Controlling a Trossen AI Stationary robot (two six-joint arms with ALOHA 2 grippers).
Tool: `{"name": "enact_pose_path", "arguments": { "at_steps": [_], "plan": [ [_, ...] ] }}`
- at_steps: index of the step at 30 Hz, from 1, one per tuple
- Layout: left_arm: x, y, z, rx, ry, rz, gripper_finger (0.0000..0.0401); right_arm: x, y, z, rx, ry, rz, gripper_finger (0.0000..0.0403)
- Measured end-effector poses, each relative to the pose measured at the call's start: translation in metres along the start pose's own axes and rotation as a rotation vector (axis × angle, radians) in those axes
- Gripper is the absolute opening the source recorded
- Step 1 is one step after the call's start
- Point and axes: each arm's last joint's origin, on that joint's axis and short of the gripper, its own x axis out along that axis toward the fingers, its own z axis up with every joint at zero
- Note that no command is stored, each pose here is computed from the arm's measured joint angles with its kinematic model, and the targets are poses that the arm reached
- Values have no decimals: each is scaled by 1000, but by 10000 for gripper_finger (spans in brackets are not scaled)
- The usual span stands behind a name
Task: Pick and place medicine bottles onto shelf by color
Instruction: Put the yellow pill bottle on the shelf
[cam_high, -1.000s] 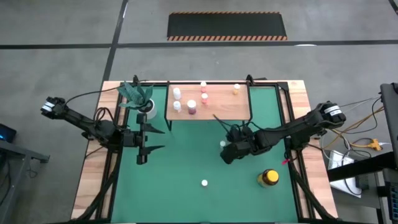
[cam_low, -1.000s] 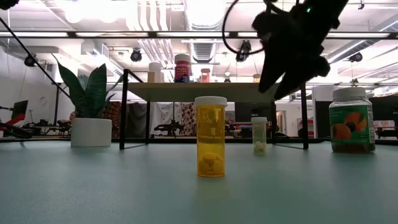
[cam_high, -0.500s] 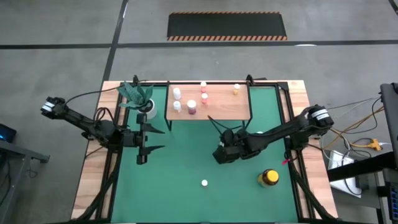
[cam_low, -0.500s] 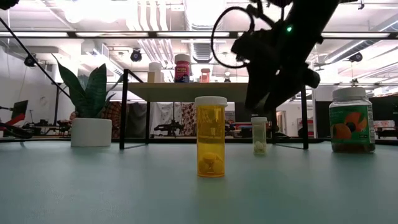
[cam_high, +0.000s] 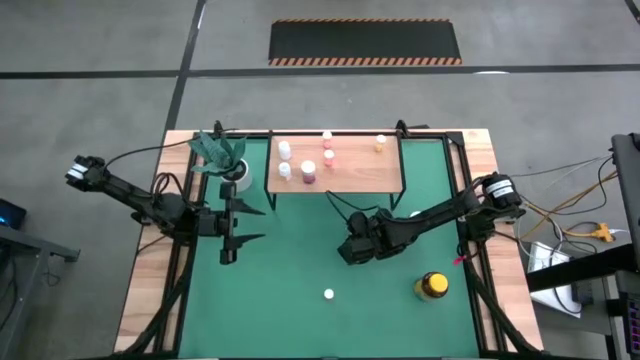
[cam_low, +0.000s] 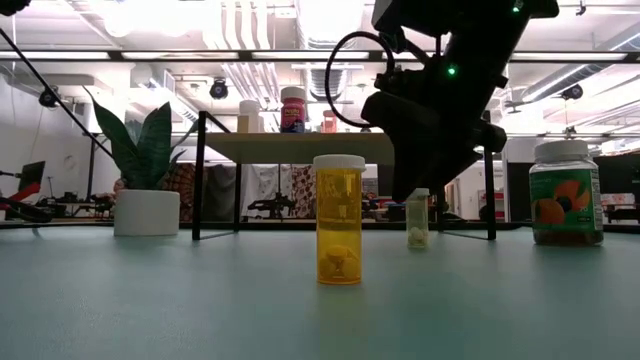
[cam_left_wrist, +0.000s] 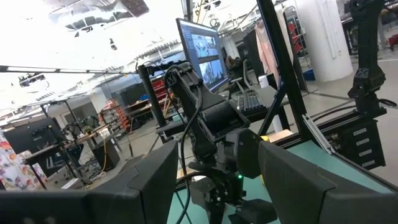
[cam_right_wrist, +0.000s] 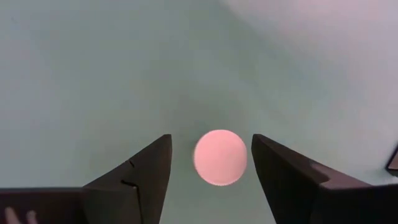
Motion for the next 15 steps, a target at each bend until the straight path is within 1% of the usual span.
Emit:
{"name": "enact_pose_path", "arguments": {
  "at_steps": [4, 12, 15],
  "plan": [
    [0, 0, 0, 0, 0, 0, 206, 0, 0, 0, -2, 1, -1, 187],
    [0, 0, 0, 0, 0, 0, 206, 0, 0, 0, -19, 1, 1, 123],
    [0, 0, 0, 0, 0, 0, 206, -1, 0, 0, -37, 6, 7, 110]
  ]
}}
